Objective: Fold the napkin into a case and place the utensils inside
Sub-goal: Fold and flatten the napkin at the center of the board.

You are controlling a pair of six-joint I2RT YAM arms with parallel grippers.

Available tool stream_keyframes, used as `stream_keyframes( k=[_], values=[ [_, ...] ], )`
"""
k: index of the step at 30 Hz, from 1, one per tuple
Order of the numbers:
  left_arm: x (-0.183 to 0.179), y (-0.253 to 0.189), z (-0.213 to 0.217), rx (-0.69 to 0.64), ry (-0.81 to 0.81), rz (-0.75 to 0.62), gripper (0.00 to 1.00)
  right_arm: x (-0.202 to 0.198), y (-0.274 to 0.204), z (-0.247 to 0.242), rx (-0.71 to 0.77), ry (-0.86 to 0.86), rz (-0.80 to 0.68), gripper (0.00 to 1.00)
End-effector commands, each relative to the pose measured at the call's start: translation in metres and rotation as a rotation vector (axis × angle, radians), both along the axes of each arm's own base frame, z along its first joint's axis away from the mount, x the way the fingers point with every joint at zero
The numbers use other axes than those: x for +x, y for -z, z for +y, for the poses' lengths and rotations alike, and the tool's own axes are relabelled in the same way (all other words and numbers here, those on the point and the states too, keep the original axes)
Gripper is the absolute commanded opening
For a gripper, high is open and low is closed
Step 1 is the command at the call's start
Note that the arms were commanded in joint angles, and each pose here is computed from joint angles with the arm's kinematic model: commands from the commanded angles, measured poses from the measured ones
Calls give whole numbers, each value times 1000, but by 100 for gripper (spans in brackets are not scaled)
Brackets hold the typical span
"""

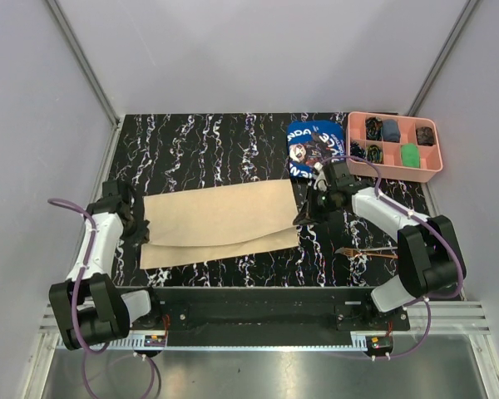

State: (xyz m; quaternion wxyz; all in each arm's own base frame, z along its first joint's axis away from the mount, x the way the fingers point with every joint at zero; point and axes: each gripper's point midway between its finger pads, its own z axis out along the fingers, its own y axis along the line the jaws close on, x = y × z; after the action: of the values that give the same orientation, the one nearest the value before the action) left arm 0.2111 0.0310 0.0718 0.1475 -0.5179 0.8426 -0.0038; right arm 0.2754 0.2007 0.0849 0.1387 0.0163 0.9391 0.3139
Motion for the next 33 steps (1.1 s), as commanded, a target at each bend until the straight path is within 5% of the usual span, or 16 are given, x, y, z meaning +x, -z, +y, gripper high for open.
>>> stream_keyframes(
  k=[1, 33],
  values=[
    [-15, -2, 14, 79, -84, 24, 0, -20, 2, -3, 18, -8, 30, 0],
    [-42, 36, 16, 83, -127, 169, 0, -32, 69, -9, -39, 31, 168, 2]
  ],
)
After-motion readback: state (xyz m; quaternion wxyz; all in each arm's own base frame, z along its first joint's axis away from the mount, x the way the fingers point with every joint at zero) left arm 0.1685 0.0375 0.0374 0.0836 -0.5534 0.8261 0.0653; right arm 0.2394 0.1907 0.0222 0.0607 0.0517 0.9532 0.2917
